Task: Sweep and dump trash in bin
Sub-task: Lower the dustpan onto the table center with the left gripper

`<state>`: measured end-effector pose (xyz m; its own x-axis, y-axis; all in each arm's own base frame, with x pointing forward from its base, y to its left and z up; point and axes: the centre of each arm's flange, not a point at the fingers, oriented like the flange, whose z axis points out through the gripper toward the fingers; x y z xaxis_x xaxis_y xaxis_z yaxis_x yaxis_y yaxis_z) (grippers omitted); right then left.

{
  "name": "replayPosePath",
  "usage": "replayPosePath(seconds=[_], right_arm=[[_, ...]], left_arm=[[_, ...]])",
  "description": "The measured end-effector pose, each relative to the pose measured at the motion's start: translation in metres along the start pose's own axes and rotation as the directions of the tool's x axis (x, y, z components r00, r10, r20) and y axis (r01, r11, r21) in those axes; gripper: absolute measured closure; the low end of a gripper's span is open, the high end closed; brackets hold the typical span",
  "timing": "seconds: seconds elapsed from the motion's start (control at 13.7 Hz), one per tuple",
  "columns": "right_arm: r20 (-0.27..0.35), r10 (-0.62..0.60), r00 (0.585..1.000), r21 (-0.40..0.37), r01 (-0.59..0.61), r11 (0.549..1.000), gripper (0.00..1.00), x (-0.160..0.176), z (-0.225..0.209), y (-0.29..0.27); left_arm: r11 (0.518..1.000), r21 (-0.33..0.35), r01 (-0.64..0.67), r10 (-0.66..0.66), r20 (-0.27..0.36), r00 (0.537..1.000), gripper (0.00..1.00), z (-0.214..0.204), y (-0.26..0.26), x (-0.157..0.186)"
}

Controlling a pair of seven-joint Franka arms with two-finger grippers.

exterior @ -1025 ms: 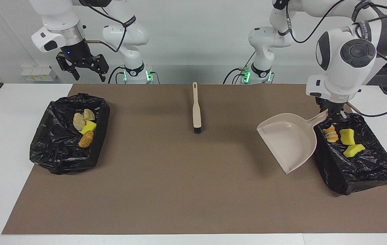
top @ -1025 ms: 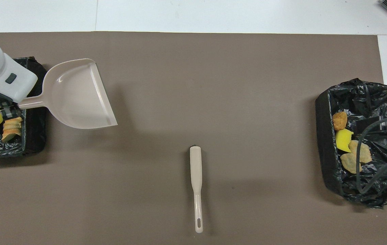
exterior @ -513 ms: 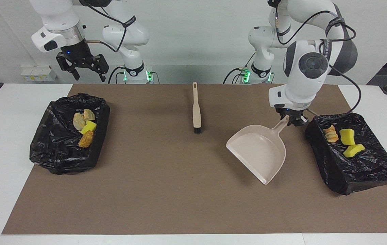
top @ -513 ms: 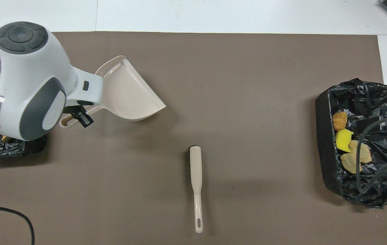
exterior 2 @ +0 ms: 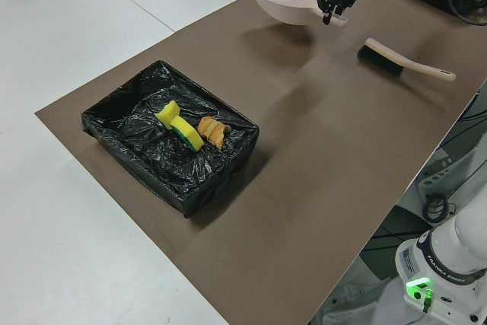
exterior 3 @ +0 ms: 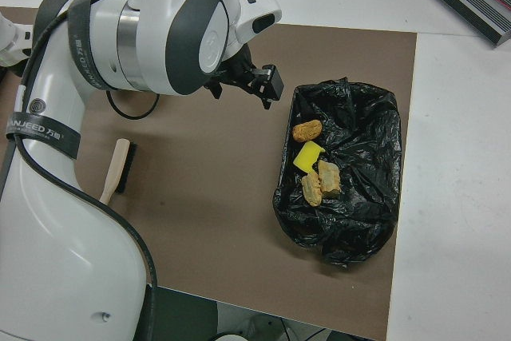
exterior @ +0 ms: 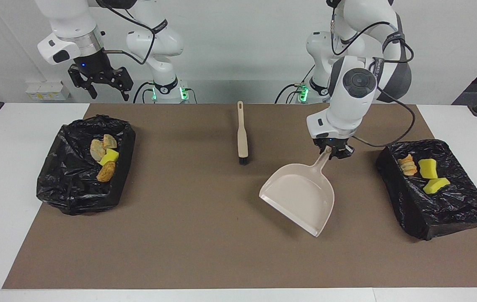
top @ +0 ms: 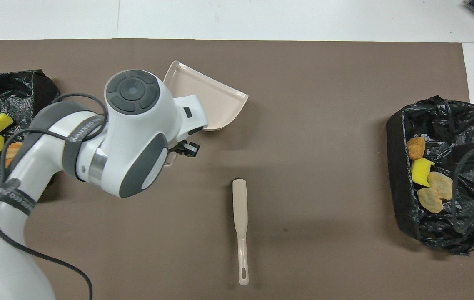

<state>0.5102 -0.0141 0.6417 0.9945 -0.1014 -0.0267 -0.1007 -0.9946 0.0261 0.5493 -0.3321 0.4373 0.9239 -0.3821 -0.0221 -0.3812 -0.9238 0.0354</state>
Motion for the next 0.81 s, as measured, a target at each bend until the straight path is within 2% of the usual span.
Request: replayPosePath(seconds=[0.15, 0.22, 0.29, 0.66, 0.81], right_arm=[[0.0, -0.033, 0.999, -0.003, 0.033, 0.999, 0.0, -0.002, 0.0, -0.019], [0.0, -0.03, 1.0, -0.002, 0.03, 1.0, 0.0, -0.002, 0.0, -0.018], [0.001, -0.022, 1.0, -0.001, 0.022, 1.0, 0.0, -0.001, 0.001, -0.014], [0.003, -0.009, 1.0, 0.005, 0.009, 1.0, 0.0, -0.001, 0.001, -0.006], [0.002, -0.01, 1.0, 0.005, 0.01, 1.0, 0.0, -0.001, 0.001, -0.006]], left_arm=[[0.986, -0.089, 0.143, -0.146, -0.03, 0.989, 0.68, 0.017, 0.023, 0.01], [0.972, -0.137, 0.191, -0.196, -0.028, 0.98, 0.68, 0.025, 0.027, 0.015], [0.965, -0.157, 0.209, -0.214, -0.02, 0.977, 0.68, 0.033, 0.03, 0.018], [0.954, -0.16, 0.253, -0.254, 0.014, 0.967, 0.68, 0.072, 0.076, 0.016], [0.951, -0.159, 0.264, -0.265, 0.016, 0.964, 0.68, 0.073, 0.079, 0.016]])
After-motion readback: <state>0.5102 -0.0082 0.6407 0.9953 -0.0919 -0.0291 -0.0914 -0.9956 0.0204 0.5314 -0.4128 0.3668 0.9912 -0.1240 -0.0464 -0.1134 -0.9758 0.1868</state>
